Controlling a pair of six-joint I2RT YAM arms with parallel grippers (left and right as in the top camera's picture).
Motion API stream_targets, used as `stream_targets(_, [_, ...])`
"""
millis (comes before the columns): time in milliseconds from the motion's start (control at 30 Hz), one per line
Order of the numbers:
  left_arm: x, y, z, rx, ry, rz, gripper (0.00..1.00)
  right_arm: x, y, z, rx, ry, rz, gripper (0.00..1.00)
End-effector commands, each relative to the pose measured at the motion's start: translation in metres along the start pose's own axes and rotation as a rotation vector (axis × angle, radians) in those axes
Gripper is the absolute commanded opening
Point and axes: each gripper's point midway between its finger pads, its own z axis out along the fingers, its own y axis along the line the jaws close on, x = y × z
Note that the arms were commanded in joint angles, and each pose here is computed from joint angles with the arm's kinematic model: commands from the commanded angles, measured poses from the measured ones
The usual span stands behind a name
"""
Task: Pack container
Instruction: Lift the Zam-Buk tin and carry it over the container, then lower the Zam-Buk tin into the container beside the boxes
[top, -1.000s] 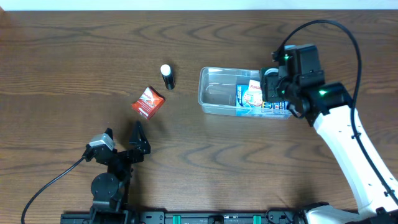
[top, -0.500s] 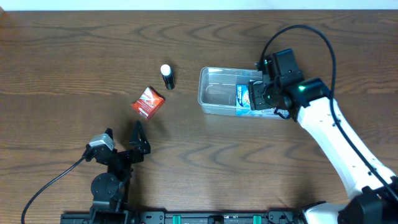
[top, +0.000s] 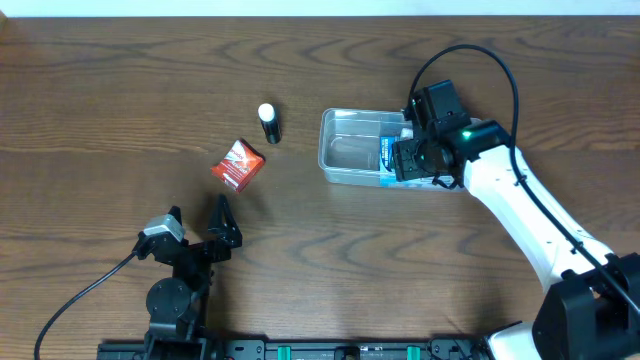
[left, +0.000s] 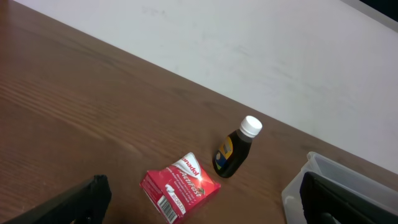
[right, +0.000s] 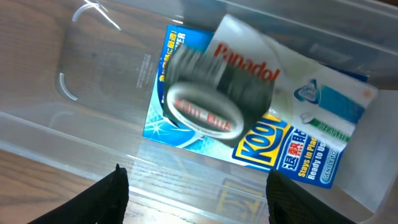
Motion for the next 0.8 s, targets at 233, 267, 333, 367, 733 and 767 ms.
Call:
stream_targets(233, [0.013,0.013,0.001,-0.05,0.031,0.022,0.98,0.001,0.004,0.003,-0.004,0.006,0.001,0.71])
stream_targets(267, [0.013,0.013,0.001,-0.05,0.031,0.022,0.98,0.001,0.004,0.003,-0.004,0.004,0.001,0.71])
stream_targets(333, [0.013,0.013,0.001,-0.05,0.031,0.022,0.98,-0.001,0.005,0.003,-0.005,-0.002,0.002,0.71])
stream_targets(367, [0.013,0.013,0.001,-0.05,0.031,0.022,0.98,-0.002,0.005,0.003,-0.006,-0.006,0.002,0.71])
stream_targets(733, [0.013,0.013,0.001,-0.05,0.031,0.022,0.98,-0.033,0.012,0.001,-0.038,-0.133,0.004,0.14])
stream_targets(767, [0.013,0.013,0.001,-0.05,0.031,0.022,0.98,-0.035,0.013,0.002,-0.041,-0.14,0.006,0.08])
